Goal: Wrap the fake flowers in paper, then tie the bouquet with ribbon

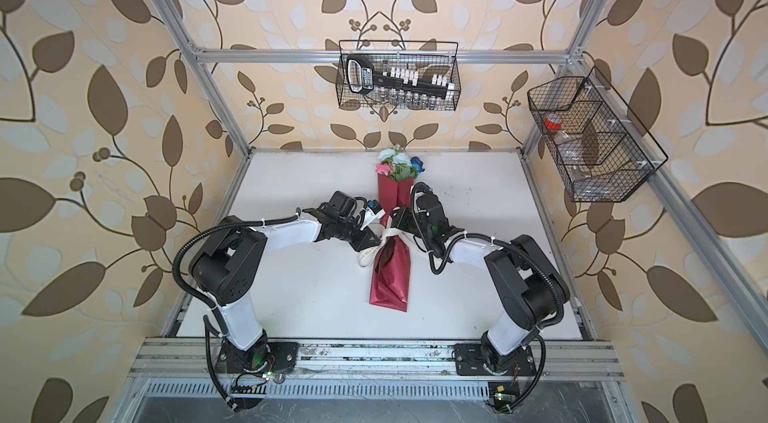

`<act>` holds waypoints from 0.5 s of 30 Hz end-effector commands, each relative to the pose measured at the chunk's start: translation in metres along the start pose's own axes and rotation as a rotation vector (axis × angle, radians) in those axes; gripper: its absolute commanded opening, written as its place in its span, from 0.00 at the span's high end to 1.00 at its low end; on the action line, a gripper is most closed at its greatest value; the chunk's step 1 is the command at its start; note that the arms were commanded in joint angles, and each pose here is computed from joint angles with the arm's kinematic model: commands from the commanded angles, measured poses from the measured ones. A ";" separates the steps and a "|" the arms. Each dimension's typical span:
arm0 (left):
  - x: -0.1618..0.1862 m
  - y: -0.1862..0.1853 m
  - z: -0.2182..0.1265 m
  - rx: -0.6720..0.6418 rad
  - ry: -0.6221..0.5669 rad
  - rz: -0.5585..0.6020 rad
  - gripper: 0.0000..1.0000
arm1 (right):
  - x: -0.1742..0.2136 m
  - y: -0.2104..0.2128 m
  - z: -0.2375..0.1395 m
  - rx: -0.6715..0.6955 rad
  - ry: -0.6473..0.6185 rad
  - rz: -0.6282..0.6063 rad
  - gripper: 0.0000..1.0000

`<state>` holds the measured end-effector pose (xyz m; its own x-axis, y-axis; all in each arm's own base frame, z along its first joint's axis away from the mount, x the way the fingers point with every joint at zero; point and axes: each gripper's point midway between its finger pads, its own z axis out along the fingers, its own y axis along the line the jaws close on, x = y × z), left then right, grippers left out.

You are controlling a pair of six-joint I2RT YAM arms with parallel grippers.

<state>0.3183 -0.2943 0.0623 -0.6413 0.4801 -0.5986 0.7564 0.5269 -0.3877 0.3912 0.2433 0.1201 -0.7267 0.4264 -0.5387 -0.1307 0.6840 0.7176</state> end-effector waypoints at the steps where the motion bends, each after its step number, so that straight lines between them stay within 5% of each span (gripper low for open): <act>1: -0.002 -0.008 -0.005 0.016 0.002 0.023 0.94 | -0.002 0.001 -0.006 -0.012 -0.002 0.010 1.00; 2: -0.002 -0.006 -0.006 0.000 0.001 0.021 1.00 | -0.002 0.001 -0.006 -0.012 -0.003 0.010 1.00; 15: -0.006 -0.001 -0.028 -0.110 -0.032 0.029 1.00 | -0.008 -0.006 -0.012 0.009 -0.025 0.023 1.00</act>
<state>0.3174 -0.2798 0.0691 -0.6405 0.4793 -0.6000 0.7435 0.5825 -0.3285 0.3916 0.2365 0.1209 -0.7214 0.4386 -0.5360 -0.1196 0.6834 0.7202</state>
